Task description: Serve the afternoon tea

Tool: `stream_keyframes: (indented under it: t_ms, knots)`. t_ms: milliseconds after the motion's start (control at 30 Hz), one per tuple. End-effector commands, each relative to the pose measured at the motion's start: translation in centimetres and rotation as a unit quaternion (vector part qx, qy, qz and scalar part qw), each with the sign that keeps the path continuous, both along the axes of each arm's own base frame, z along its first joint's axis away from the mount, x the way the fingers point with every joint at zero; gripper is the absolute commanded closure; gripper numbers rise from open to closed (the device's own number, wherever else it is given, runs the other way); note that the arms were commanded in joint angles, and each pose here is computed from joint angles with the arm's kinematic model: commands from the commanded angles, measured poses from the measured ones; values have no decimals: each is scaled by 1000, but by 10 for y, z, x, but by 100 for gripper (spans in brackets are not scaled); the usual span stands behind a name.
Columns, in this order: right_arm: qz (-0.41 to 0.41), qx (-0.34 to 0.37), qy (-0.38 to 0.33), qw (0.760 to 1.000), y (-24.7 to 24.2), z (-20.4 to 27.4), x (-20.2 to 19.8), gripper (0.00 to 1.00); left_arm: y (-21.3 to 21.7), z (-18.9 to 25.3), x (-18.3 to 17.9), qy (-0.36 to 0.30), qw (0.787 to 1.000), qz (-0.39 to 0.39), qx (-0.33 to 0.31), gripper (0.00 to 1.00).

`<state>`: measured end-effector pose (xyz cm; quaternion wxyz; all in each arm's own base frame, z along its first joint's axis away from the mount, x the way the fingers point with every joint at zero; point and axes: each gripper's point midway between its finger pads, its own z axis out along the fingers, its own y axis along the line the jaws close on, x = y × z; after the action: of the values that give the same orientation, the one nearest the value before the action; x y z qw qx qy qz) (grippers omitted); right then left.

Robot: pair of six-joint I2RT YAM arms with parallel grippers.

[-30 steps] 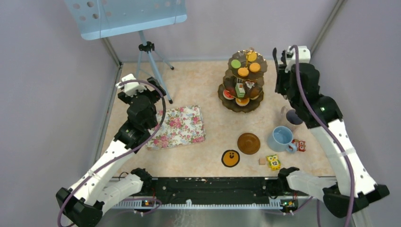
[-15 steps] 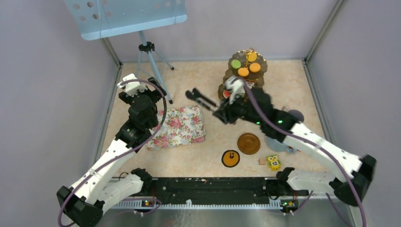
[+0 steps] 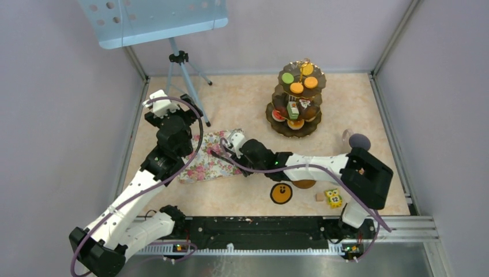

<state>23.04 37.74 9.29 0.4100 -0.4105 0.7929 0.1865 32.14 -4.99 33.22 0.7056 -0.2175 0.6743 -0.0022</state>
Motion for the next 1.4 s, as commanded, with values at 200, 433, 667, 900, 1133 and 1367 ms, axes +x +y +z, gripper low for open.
stream_keyframes:
  t_ms: [200, 433, 667, 900, 1133, 1367]
  knots:
    - [-8, 27, -43, 999, 34, -23, -4, 50, 1, 19, -3, -26, 1000, -2, -15, 1]
    - [-34, 11, -23, 999, 27, -22, -3, 35, 1, 19, -3, -26, 1000, -3, -15, 1]
    - [-95, -6, -2, 995, -26, 14, -17, 21, 0, 18, -2, -24, 1000, -3, -12, 1]
    - [-188, -43, 112, 975, -113, -8, -69, 21, -3, 15, 1, -19, 1000, -7, -10, 1]
    - [-282, -104, 236, 924, -146, -39, -123, 20, -9, 7, 6, -7, 1000, -17, -7, 1]
    - [-297, -126, 261, 910, -148, -62, -140, 18, -12, 4, 8, -3, 1000, -21, -8, 1]
